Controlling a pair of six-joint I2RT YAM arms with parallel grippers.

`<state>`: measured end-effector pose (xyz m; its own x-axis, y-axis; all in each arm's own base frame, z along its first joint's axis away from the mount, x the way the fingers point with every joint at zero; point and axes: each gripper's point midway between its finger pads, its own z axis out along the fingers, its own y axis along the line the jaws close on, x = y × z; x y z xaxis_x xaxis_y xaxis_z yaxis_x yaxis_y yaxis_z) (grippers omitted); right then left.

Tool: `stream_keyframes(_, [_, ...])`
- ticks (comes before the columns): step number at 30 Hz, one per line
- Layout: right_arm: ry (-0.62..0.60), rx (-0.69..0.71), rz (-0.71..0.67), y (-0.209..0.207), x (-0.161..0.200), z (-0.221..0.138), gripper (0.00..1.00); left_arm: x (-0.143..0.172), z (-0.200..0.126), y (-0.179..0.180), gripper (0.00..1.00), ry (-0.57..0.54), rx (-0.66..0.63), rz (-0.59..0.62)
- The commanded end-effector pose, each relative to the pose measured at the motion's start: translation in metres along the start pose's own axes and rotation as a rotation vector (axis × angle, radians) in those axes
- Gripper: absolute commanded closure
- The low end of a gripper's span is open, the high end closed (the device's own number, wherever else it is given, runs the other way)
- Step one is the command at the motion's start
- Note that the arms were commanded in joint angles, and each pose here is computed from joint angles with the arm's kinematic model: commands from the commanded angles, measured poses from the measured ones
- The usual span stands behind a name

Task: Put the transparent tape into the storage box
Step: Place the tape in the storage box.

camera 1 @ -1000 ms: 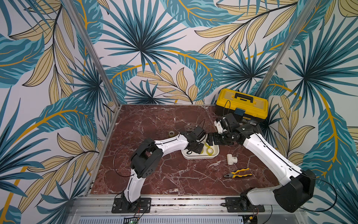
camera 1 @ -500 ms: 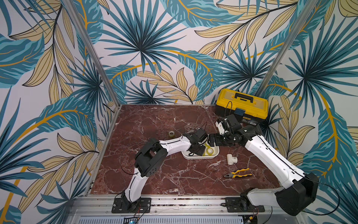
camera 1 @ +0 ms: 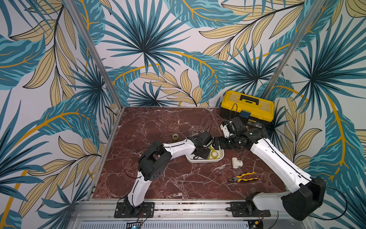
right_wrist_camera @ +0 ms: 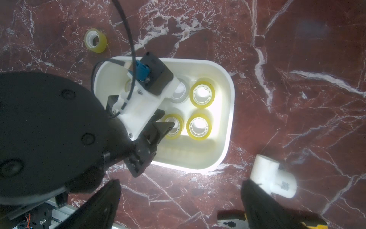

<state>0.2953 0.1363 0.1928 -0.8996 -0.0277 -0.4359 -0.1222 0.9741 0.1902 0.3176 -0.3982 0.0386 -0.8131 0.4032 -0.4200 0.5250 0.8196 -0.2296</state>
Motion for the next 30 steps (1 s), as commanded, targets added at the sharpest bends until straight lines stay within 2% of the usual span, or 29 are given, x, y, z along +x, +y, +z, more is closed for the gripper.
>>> stream_keyframes(1, [0.005,0.014,0.015,-0.004,0.003,-0.001,0.0,-0.019,-0.008,-0.012,0.56,-0.059,0.034,0.006])
stream_keyframes(6, [0.002,0.012,0.016,-0.003,0.001,-0.002,0.0,-0.029,-0.024,-0.014,0.41,-0.104,0.037,0.009])
stream_keyframes(17, [-0.002,-0.012,0.013,0.004,-0.008,-0.002,0.0,-0.049,-0.089,0.003,0.3,-0.226,-0.01,-0.037])
stream_keyframes(24, [0.016,-0.045,0.015,0.011,-0.011,0.008,0.0,-0.049,-0.153,0.062,0.29,-0.326,-0.08,-0.201])
stream_keyframes(30, [0.019,-0.08,0.021,0.022,-0.023,0.023,0.0,-0.039,-0.168,0.119,0.29,-0.323,-0.162,-0.288])
